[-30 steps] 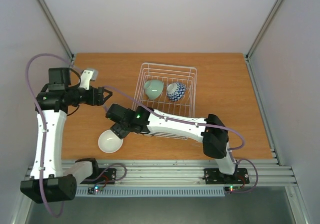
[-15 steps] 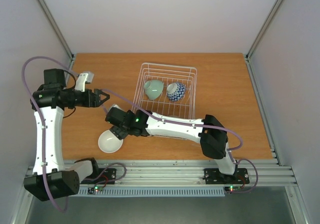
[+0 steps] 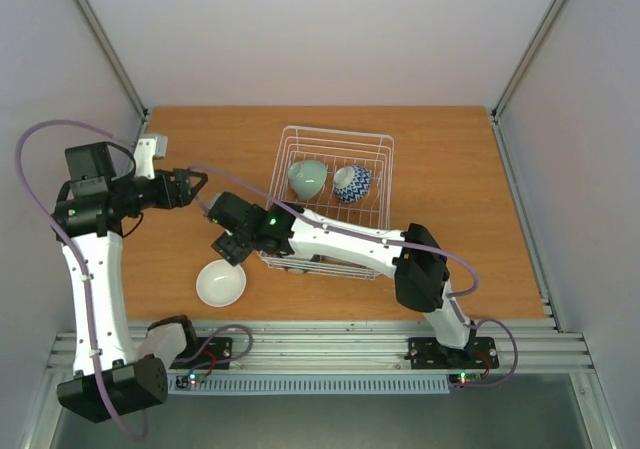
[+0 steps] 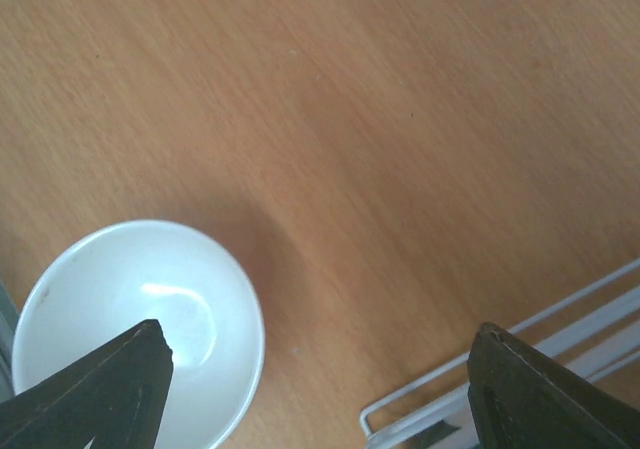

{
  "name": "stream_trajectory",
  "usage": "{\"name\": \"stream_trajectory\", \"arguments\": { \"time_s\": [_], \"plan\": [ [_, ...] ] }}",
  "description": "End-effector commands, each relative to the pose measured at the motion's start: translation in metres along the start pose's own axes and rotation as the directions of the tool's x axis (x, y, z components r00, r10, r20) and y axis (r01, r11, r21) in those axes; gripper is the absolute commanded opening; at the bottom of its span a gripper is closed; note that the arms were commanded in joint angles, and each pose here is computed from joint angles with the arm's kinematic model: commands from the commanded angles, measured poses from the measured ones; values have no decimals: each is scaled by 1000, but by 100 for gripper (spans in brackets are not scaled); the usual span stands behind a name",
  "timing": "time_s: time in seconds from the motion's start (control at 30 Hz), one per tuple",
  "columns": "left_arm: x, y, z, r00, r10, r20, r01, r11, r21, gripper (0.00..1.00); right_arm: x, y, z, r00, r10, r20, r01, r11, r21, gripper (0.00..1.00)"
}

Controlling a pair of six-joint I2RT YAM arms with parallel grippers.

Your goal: Load the bowls into the dish rack

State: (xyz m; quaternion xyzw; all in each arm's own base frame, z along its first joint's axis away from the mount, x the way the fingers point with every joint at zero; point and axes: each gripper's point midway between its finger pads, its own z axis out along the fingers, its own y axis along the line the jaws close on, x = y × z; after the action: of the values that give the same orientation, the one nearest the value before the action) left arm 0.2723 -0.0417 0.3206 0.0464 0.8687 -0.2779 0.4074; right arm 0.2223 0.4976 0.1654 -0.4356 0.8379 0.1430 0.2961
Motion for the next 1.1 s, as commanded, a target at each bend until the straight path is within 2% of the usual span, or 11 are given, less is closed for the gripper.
{"name": "stream_trajectory", "arguments": {
  "time_s": [0.0, 0.4, 0.5, 0.67, 0.93, 1.0, 1.07],
  "plan": [
    [-93, 61, -28, 936, 106, 335, -12, 962, -271, 75, 43, 6, 4, 971, -127, -203, 112, 990, -82, 81],
    [-86, 43, -22, 941, 99, 323, -47, 985, -163, 75, -30, -7, 32, 985, -112, -134, 95, 987, -128, 81],
    [-86, 41, -21, 944, 89, 316, -44, 988, -146, 75, -37, 0, 31, 986, -116, -118, 95, 981, -169, 82],
    [-74, 29, -8, 967, 64, 248, -42, 995, -92, 74, -38, -7, 33, 988, -110, -112, 94, 987, -133, 82],
    [-51, -9, -8, 968, 170, 187, -162, 985, -56, 74, -54, -47, 34, 997, 0, -73, -8, 993, -114, 84],
    [-46, -11, -12, 966, 187, 179, -177, 982, -72, 74, -55, -61, 34, 996, 36, -77, -44, 993, -109, 83],
    [-48, 5, -18, 957, 222, 185, -188, 964, -188, 75, -52, -69, 31, 995, 46, -93, -55, 993, -100, 82]
  ]
}}
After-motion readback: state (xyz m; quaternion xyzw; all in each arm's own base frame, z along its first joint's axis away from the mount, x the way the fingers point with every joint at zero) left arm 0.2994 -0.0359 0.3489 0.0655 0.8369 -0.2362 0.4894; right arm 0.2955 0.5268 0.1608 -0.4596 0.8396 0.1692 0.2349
